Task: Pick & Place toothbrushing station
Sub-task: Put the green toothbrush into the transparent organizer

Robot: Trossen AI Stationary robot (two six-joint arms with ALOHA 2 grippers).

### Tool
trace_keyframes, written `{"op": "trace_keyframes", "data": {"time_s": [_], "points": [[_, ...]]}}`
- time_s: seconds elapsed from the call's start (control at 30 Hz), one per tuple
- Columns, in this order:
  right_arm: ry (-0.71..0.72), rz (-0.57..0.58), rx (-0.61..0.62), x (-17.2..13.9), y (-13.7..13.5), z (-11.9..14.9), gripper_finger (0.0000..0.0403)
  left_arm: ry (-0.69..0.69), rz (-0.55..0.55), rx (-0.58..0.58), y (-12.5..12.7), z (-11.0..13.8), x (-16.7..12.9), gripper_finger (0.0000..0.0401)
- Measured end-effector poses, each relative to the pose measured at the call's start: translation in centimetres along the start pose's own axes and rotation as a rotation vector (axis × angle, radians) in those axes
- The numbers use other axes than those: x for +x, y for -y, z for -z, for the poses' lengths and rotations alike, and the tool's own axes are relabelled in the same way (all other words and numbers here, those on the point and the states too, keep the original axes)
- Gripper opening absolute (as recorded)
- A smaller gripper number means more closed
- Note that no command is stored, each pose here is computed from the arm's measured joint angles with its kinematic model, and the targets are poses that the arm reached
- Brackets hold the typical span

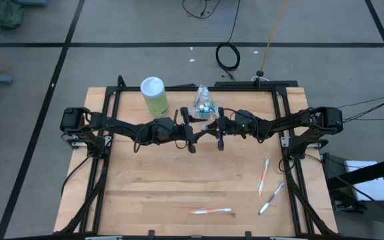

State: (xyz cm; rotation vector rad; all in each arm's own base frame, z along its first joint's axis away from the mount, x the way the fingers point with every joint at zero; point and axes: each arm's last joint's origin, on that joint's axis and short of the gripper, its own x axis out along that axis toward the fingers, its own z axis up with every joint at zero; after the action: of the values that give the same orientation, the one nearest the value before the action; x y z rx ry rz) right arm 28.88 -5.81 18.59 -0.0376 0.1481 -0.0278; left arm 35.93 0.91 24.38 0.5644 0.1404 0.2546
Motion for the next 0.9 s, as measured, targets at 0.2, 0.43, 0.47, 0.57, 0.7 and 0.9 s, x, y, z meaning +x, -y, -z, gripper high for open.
{"op": "trace_keyframes", "data": {"time_s": [0.2, 0.43, 0.47, 0.57, 0.7, 0.9], "points": [[-0.006, 0.000, 0.001, 0.0, 0.0, 0.1, 0.0030, -0.059, -0.156, 0.081, 0.4, -1.1, -0.7, 0.0215], [-0.009, -0.001, 0.002, 0.0, 0.0, 0.1, 0.0022, -0.180, -0.319, 0.030, 0.6, -2.9, -2.8, 0.0207], [-0.008, -0.001, 0.002, 0.0, 0.0, 0.1, 0.0023, -0.189, -0.331, 0.016, 0.4, -3.2, -3.2, 0.0207], [-0.007, -0.001, 0.004, 0.0, 0.0, 0.1, 0.0027, -0.210, -0.307, -0.019, -0.2, -4.1, -4.8, 0.0207], [-0.001, 0.000, 0.003, 0.0, 0.0, 0.0, 0.0026, -0.229, -0.162, -0.059, -1.4, -4.6, -6.7, 0.0207], [0.030, 0.001, 0.014, 0.0, 0.0, -0.3, 0.0026, -0.329, 0.043, -0.184, -2.9, -2.7, -7.5, 0.0207]]}}
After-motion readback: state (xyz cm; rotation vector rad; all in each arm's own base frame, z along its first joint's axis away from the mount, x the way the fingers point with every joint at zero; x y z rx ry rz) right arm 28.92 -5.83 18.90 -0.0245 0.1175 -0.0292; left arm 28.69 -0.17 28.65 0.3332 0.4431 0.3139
